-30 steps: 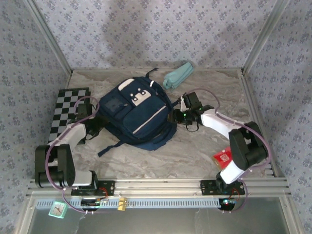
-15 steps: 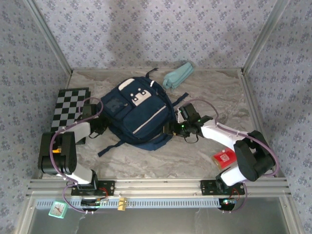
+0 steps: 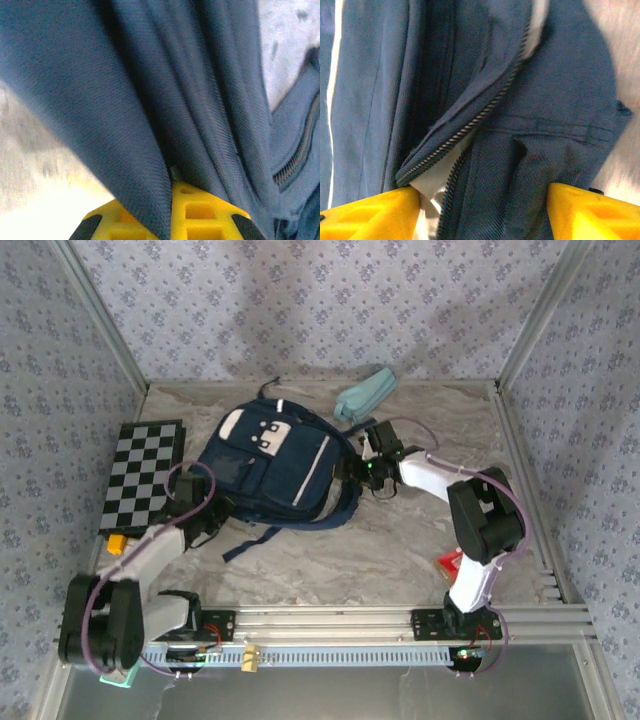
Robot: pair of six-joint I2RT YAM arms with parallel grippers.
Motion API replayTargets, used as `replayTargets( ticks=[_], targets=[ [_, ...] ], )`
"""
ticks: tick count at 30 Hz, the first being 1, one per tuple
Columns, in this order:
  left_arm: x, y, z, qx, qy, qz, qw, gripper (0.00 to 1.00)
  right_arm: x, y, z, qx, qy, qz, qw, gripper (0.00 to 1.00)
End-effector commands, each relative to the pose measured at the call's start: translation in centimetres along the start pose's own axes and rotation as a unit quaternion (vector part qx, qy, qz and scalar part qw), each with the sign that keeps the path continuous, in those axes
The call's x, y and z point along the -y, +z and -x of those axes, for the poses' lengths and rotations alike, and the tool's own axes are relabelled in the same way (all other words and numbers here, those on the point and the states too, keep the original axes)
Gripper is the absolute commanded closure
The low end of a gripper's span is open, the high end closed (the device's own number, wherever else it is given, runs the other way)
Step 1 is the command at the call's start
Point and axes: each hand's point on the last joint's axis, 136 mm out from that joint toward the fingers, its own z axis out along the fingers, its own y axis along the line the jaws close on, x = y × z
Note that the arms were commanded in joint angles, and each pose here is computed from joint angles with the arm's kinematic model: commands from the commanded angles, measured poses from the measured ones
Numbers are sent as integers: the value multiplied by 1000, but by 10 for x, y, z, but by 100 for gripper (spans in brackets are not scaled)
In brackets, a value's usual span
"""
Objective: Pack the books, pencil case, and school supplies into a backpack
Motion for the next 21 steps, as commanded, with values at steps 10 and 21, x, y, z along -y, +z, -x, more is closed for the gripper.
replayTargets(
  ticks=[10, 21],
  targets=[
    [6, -29, -47, -39, -33, -36, 998, 100, 28, -70, -38, 26, -88, -106, 990, 19],
    [30, -34, -64, -46, -27, -50, 997, 100, -30, -114, -119, 26, -187, -113, 976, 28]
  ],
)
